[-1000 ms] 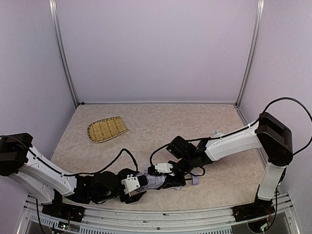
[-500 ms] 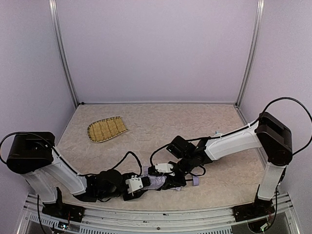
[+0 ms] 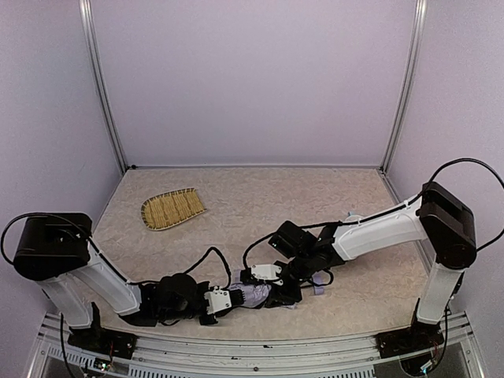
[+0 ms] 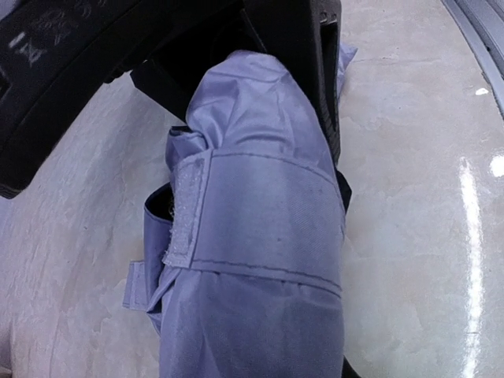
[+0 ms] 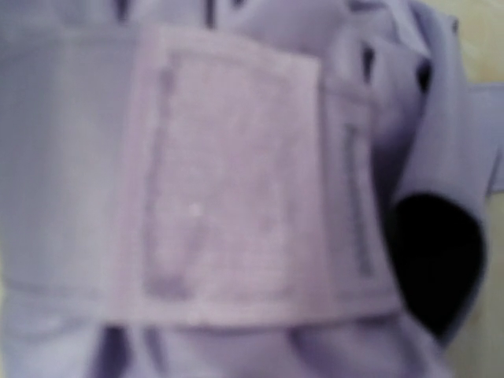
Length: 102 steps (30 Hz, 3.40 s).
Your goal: Put away the umbrella
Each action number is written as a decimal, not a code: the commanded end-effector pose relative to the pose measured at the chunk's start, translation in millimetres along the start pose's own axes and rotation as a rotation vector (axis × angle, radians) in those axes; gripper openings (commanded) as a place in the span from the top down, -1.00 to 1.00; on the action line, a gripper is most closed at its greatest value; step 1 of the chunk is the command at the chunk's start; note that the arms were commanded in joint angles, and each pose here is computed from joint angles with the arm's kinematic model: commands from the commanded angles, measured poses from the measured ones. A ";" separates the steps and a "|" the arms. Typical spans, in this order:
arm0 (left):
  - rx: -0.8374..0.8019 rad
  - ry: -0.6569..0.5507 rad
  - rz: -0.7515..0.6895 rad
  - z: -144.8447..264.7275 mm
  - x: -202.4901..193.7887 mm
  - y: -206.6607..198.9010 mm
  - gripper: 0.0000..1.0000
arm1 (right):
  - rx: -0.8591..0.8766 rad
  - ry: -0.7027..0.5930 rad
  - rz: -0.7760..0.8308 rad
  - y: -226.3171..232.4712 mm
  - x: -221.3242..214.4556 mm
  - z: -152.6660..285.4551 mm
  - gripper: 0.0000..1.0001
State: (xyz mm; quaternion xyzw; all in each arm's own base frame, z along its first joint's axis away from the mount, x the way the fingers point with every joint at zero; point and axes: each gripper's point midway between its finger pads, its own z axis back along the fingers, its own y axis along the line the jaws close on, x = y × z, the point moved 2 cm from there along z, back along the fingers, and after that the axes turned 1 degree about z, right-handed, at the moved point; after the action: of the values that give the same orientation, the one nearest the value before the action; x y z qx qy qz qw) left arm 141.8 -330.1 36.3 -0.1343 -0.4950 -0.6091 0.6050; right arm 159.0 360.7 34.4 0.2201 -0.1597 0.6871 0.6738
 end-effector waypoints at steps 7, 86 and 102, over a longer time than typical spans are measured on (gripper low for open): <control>-0.039 0.121 -0.030 -1.9 -29.8 -22.2 1.00 | -0.073 -0.041 -0.095 11.4 8.8 53.2 -1.00; -0.354 0.291 0.361 -13.7 -37.7 -25.5 1.00 | -0.313 -0.353 0.022 -9.2 20.7 115.2 -0.07; -0.479 0.305 0.450 -17.4 -33.6 -22.6 1.00 | -0.462 0.101 0.322 -8.1 -34.1 23.7 -0.84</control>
State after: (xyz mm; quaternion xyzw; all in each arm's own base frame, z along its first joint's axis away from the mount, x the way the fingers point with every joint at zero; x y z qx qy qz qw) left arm 161.2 -365.7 46.0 -0.3124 -0.3239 -0.5711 0.6866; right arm 157.4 325.6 60.3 0.0652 -0.3297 0.7286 0.5968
